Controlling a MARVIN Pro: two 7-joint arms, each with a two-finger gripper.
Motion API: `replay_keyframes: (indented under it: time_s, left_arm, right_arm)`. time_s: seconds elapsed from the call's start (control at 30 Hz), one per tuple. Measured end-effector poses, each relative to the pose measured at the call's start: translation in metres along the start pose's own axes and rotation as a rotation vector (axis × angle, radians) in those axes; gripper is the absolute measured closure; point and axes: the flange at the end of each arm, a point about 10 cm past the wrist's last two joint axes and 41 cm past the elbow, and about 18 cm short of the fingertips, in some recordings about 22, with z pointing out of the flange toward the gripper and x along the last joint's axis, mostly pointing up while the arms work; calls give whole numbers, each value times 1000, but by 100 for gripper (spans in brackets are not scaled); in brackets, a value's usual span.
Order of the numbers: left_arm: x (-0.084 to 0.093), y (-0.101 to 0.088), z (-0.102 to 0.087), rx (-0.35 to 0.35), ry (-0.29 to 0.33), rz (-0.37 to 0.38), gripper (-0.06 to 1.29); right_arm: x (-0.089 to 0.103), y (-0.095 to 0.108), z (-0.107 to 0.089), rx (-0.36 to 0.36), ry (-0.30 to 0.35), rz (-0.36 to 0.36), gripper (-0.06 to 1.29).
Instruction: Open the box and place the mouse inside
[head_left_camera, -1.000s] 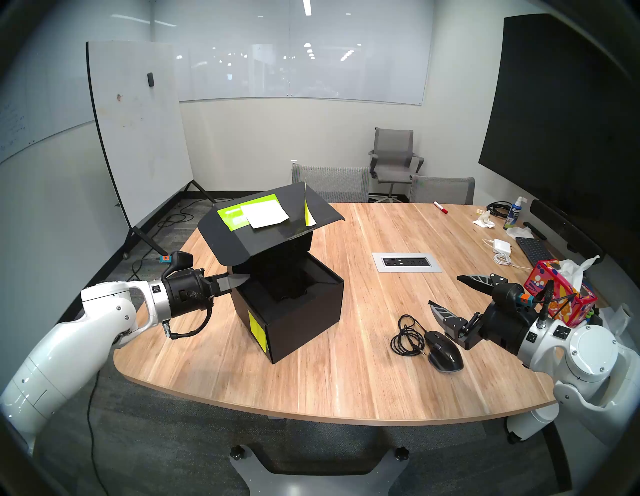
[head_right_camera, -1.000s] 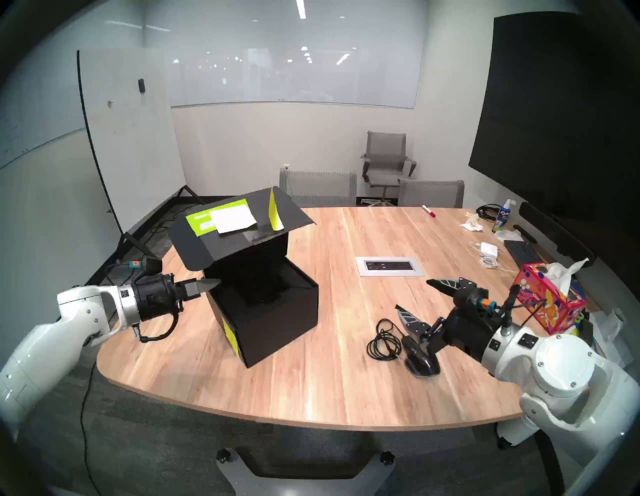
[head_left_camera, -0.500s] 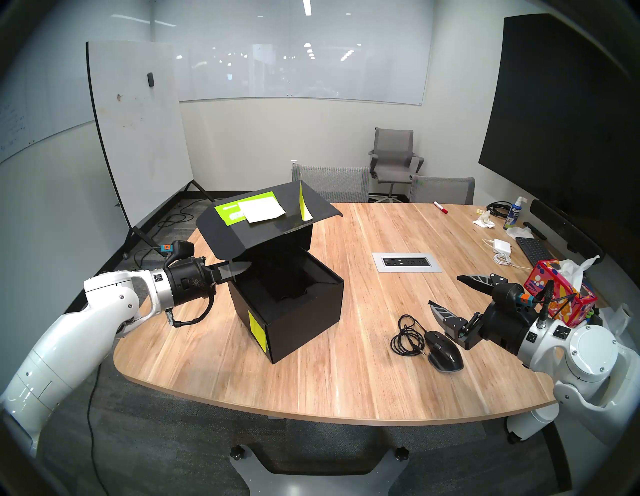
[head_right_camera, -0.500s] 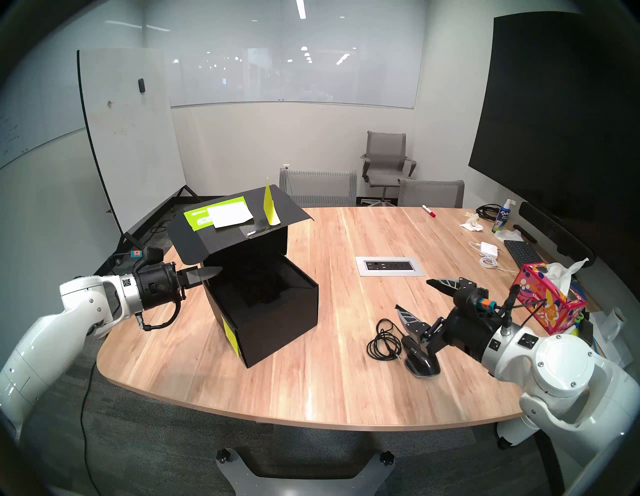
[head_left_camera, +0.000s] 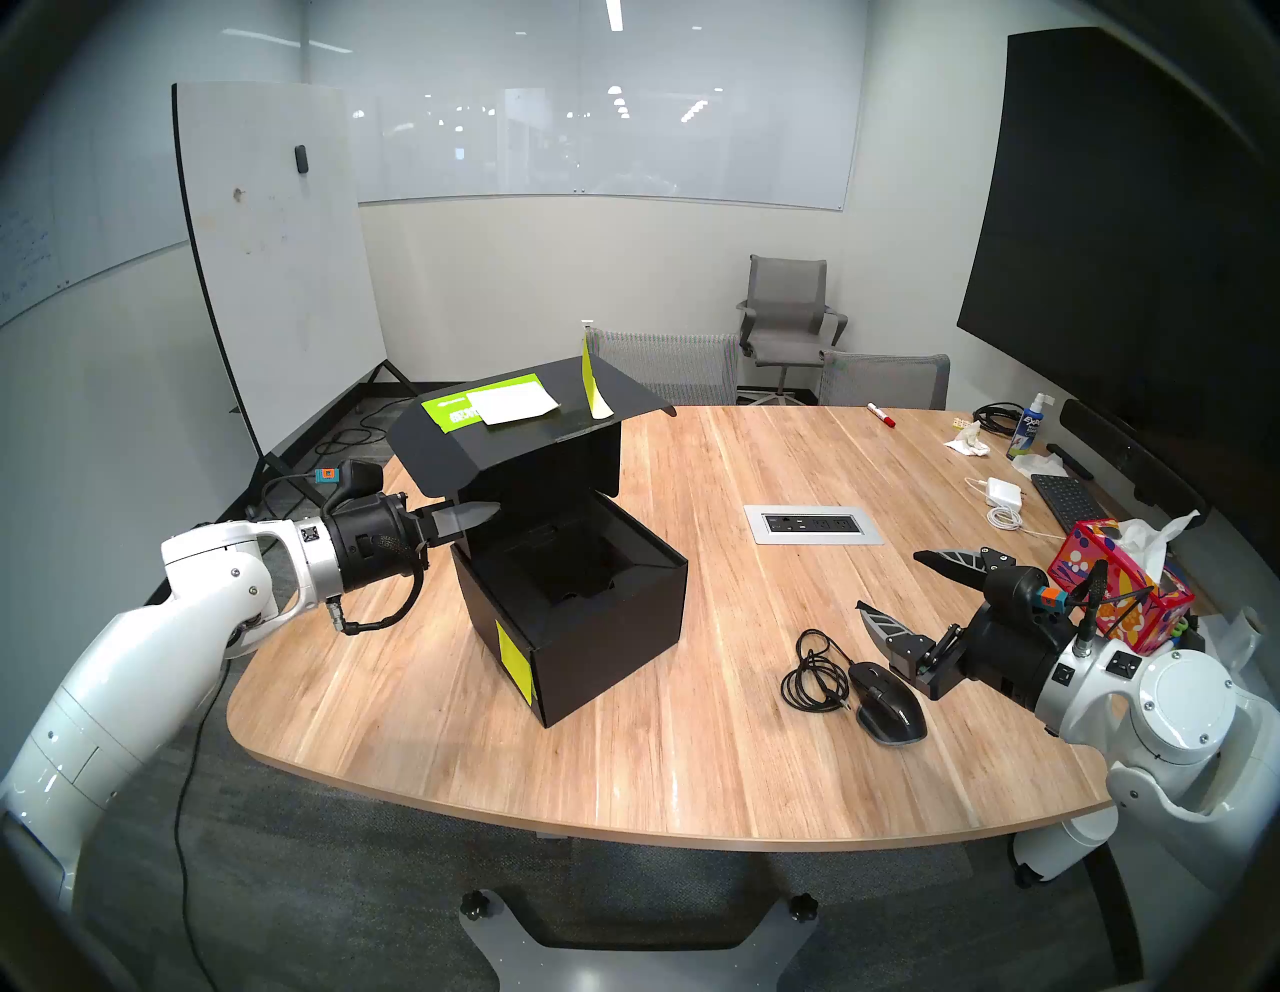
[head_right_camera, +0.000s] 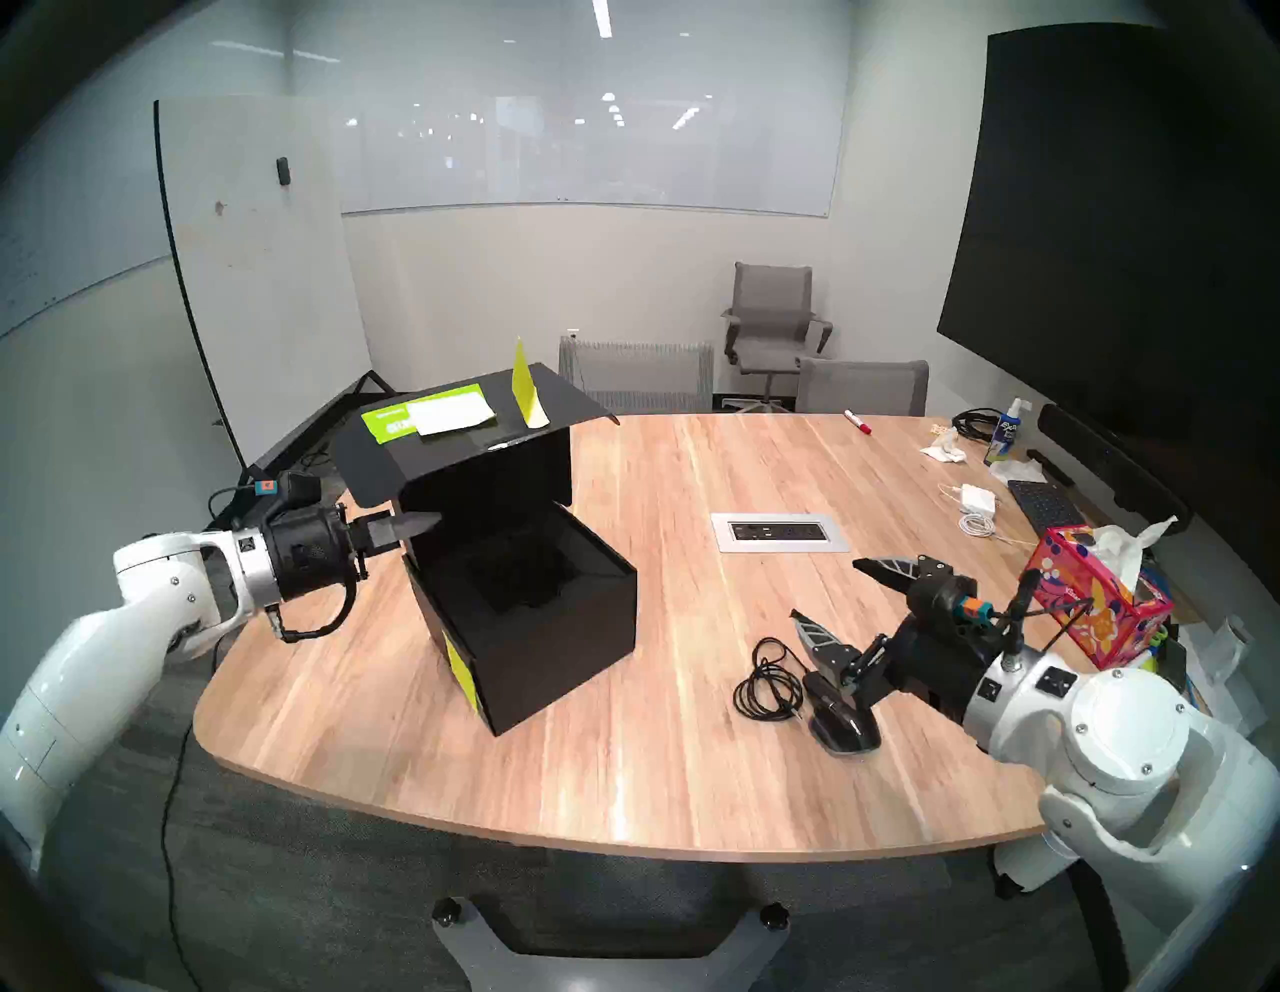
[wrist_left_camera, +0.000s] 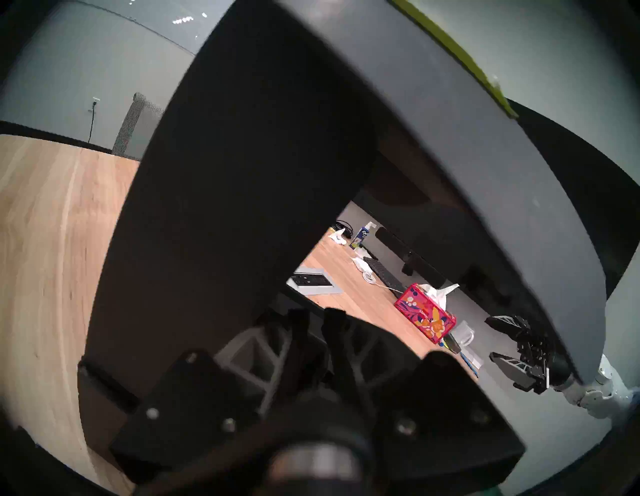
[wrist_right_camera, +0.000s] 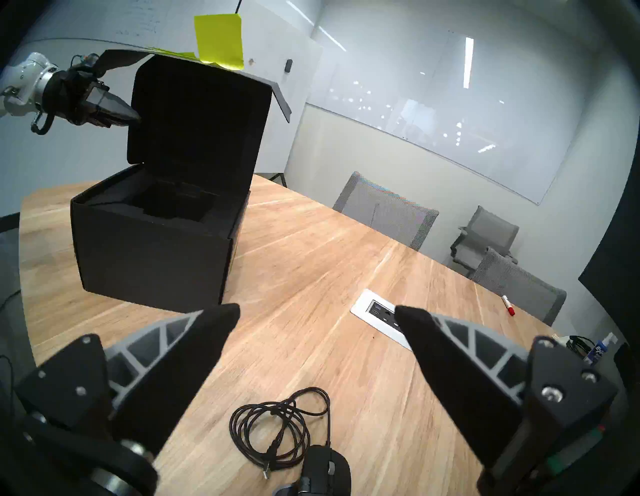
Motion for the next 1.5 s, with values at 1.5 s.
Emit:
replay_keyframes:
  time_s: [1.5]
  left_arm:
    - [-3, 3, -54, -101, -59, 78, 90]
  right_arm:
    - [0, 0, 0, 0, 0, 0, 0]
